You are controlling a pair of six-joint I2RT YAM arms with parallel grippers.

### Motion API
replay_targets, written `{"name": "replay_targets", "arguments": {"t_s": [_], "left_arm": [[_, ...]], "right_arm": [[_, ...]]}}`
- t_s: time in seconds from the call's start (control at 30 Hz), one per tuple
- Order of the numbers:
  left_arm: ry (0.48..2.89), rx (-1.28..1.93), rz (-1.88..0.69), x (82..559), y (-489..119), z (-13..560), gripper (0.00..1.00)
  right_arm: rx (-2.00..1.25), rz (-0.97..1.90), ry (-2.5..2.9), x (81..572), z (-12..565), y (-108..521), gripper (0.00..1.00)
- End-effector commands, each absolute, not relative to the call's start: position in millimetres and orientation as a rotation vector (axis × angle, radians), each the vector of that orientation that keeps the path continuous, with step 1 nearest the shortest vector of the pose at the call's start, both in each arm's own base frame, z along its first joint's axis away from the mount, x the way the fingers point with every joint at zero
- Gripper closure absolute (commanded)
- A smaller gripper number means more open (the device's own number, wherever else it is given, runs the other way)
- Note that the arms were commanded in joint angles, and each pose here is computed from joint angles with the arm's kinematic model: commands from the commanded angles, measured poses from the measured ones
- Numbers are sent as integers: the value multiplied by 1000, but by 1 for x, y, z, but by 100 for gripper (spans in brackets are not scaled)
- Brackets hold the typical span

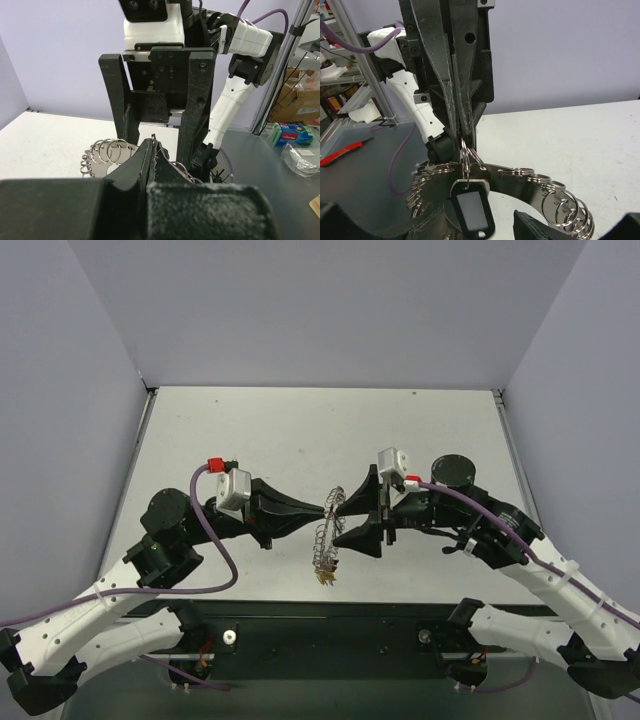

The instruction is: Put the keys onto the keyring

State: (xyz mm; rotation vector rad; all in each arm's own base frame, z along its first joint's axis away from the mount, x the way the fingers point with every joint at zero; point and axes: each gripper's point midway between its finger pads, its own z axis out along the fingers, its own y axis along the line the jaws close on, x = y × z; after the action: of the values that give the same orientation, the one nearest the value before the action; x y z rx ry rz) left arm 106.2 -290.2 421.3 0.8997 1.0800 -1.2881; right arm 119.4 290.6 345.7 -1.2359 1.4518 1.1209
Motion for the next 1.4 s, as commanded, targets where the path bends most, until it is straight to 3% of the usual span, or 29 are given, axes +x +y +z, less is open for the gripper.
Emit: {"name": "replay_targets", "arguments": {"t_s": [0.0, 0.57, 0.77, 1.2, 1.3, 1.37], "left_arm": [[963, 844, -1284, 103, -280, 453, 100], [1004, 881, -1291, 102, -284, 444, 100], [1015, 884, -1283, 104, -286, 441, 100], [1033, 885, -1270, 109, -289, 437, 100], [1032, 882, -1270, 109, -289, 438, 100], [1028, 887, -1272, 109, -289, 438, 100]], "right_arm": [[-1202, 1072, 1319, 116, 376, 278, 43], [-1188, 1113, 1217, 121, 407, 294, 52], [-1185, 1135, 1188, 118, 413, 296, 63], [-1172, 1172, 1140, 109, 423, 292, 67], [-1170, 1180, 1140, 110, 423, 294, 73], [-1173, 1183, 1131, 109, 425, 295, 85]]}}
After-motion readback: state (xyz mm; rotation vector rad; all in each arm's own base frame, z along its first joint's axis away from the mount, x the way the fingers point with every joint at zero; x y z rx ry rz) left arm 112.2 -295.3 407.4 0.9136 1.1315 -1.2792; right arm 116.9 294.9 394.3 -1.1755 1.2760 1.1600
